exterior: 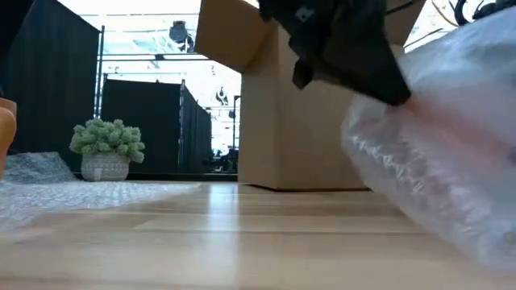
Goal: Wrap mug
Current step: Wrap the pink mug with bubble wrap
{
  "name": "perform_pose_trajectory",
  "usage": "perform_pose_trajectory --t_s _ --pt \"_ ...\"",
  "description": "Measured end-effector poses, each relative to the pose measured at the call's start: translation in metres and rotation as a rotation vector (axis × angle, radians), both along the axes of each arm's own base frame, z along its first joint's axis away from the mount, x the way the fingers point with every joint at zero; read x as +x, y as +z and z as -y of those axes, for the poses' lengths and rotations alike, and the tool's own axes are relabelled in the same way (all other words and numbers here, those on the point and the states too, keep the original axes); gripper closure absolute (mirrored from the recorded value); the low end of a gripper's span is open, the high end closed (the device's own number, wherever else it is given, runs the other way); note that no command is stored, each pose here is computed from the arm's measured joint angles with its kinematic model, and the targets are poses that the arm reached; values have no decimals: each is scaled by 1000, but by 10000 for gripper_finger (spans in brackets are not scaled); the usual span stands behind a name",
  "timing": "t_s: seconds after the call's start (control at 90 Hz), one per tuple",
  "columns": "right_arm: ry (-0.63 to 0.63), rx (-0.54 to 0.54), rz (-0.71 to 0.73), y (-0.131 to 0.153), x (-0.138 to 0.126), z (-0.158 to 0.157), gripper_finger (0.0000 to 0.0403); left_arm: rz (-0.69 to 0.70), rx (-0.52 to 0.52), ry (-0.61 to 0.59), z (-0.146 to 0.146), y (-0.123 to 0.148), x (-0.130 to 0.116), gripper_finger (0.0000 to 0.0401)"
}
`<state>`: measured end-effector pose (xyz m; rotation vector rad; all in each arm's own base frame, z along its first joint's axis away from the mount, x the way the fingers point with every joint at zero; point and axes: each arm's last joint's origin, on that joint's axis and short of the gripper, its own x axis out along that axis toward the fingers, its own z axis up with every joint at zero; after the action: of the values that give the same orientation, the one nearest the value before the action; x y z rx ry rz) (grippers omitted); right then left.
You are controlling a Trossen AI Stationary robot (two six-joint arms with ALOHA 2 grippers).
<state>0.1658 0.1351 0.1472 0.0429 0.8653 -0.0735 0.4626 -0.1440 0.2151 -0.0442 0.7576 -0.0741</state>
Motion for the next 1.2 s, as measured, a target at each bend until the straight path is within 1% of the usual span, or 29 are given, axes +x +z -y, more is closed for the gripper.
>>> perform_pose_trajectory --t_s 0.122,0.178,0.311,0.556,0.678,0.778,0.856,1.078,1.2 --pt "2 -1 -2 0 0 0 145 67 0 -19 2 20 6 375" --pt "2 -1 -2 0 0 0 145 83 13 -26 1 24 8 375" --pt "-4 4 -1 0 0 0 145 90 35 -31 -5 26 10 375" --pt "-5 6 4 0 0 0 145 85 39 -11 -15 25 12 375" --pt "-5 6 4 0 0 0 145 85 53 -35 -16 14 18 375" --pt "-5 6 4 0 0 0 145 70 36 -66 -13 -6 25 375" --pt "-5 6 4 0 0 0 145 41 34 -57 -13 -20 28 375" --pt "3 3 -4 0 0 0 145 -24 -7 7 -20 -31 29 375" --pt "27 21 -106 5 -2 -1 145 -24 -11 13 -23 -32 30 375"
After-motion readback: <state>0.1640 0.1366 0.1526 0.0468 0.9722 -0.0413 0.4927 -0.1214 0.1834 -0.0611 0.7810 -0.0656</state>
